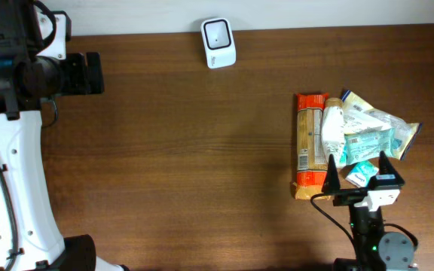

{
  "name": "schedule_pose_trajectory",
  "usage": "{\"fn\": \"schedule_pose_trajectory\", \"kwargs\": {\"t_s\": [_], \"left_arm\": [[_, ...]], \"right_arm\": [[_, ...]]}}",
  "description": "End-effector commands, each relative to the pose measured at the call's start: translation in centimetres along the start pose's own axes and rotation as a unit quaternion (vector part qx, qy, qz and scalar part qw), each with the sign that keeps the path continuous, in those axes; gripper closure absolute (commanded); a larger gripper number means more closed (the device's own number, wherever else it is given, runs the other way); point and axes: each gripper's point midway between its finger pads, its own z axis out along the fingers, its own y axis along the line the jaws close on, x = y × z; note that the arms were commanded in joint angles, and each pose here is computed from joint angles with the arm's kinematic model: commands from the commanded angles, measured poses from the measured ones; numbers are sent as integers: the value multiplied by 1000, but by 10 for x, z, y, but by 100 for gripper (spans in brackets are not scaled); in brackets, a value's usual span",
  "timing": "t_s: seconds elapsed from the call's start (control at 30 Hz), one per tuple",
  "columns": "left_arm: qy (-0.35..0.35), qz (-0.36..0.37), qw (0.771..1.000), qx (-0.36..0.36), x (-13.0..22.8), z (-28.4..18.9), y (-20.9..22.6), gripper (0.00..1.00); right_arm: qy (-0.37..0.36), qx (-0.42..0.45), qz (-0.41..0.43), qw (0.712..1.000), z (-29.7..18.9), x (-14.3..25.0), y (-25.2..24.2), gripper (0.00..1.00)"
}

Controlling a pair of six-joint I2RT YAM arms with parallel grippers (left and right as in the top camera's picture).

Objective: Scan the item barcode

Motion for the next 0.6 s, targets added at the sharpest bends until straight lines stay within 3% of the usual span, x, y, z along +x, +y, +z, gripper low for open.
{"fn": "schedule_pose_trajectory", "kwargs": {"t_s": [0.0,0.13,0.57], "left_arm": [[-9,6,1000,-2,-2,-6,1,1],[-9,6,1000,-2,-3,-6,1,1],[-9,6,1000,-2,-2,-6,1,1]], "right_arm": [[21,-4,4,1000,2,31,2,1],[93,-22,16,995,-2,71,9,1],[95,-26,17,995,-2,72,11,1]]}}
